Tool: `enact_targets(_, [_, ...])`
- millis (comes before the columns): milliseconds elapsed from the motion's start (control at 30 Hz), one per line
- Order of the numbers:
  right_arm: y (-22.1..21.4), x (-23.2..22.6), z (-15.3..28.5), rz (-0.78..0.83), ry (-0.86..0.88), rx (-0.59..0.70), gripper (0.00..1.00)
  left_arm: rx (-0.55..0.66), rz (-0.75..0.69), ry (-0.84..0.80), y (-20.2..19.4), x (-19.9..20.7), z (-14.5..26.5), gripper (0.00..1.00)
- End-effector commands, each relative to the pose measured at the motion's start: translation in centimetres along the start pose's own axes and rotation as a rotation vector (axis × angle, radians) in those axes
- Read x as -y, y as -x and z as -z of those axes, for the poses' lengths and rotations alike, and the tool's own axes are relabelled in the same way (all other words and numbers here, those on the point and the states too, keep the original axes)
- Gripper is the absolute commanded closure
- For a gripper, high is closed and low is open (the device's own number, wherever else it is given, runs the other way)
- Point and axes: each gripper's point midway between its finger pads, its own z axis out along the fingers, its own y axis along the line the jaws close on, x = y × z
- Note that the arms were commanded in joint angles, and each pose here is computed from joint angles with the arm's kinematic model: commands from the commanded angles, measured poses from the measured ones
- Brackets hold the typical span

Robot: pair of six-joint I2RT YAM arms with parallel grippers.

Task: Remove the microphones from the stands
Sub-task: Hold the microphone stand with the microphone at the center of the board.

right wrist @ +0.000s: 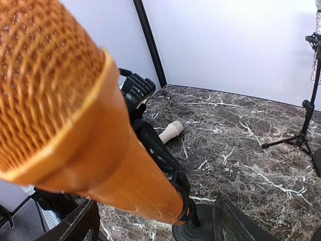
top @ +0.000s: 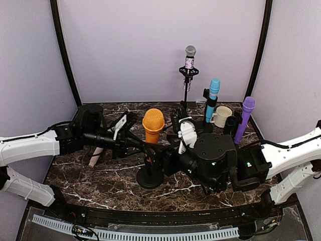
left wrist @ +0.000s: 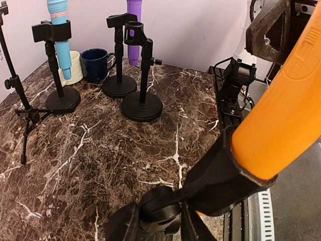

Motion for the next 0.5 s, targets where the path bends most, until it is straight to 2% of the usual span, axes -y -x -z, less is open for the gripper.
enact_targets(0, [2.7, -0.2, -0.1, 0.007, -0.066, 0.079, 0.23, -0.023, 0.013, -0.020, -1.0, 0.6, -0.1, 0.72])
enact_targets(333, [5.4, -1.9, -0.9, 0.082, -0.075, 0.137, 0.23, 0.000, 0.038, 0.032, -1.1, 1.0, 1.2, 0.75])
enact_targets(467, [5.2, -1.4, -1.6, 0.080, -0.038, 0.131, 0.33, 0.017, 0.044, 0.041, -0.9, 1.4, 2.0, 0.73])
